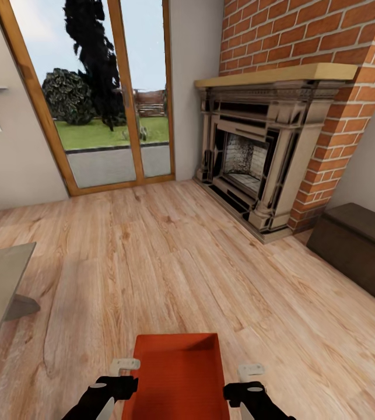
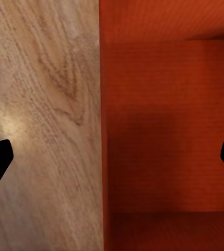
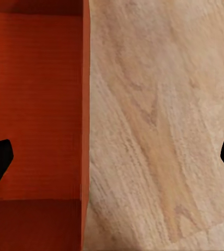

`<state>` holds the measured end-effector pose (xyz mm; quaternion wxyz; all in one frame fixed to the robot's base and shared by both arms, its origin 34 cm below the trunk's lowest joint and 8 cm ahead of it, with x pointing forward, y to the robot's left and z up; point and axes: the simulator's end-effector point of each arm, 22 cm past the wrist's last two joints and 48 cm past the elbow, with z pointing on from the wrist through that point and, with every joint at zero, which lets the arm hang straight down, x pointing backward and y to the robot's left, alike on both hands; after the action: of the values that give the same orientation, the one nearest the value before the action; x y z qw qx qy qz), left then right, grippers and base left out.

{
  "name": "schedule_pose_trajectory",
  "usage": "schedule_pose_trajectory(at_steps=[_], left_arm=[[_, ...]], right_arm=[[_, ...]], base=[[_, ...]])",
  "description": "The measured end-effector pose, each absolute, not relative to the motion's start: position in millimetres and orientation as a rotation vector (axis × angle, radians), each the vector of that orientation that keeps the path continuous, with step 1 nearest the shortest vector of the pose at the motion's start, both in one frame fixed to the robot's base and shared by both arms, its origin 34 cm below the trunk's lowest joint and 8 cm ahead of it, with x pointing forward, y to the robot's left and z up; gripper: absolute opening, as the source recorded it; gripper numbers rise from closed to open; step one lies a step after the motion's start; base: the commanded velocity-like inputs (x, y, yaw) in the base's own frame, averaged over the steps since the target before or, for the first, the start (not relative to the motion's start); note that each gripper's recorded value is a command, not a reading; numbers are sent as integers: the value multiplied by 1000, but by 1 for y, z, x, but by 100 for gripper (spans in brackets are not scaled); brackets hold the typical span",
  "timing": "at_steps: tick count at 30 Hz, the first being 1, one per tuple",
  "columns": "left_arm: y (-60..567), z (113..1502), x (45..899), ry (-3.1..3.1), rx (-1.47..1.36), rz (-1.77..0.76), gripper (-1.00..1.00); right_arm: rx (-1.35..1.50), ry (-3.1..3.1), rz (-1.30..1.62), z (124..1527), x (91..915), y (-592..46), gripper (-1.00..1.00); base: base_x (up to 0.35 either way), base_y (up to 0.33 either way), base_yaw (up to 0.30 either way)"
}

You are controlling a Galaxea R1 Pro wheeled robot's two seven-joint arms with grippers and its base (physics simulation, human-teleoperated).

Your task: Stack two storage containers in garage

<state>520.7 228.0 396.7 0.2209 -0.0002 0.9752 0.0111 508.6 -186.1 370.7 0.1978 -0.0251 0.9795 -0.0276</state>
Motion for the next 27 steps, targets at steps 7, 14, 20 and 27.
schedule_pose_trajectory(at_steps=[7, 14, 20, 27], left_arm=[[228, 388, 519, 2696, 0, 31, 100], [228, 388, 519, 2696, -1, 31, 100], [228, 376, 517, 2696, -1, 31, 100], [228, 361, 514, 2696, -1, 31, 100]], right_arm=[[-93, 2740, 33, 362, 507, -169, 100], [-96, 2737, 49, 363, 508, -166, 100], [-97, 2736, 49, 350, 505, -166, 100], [-96, 2736, 47, 335, 503, -167, 100]], base=[[0, 0, 0], [0, 0, 0], [0, 0, 0], [0, 0, 0]])
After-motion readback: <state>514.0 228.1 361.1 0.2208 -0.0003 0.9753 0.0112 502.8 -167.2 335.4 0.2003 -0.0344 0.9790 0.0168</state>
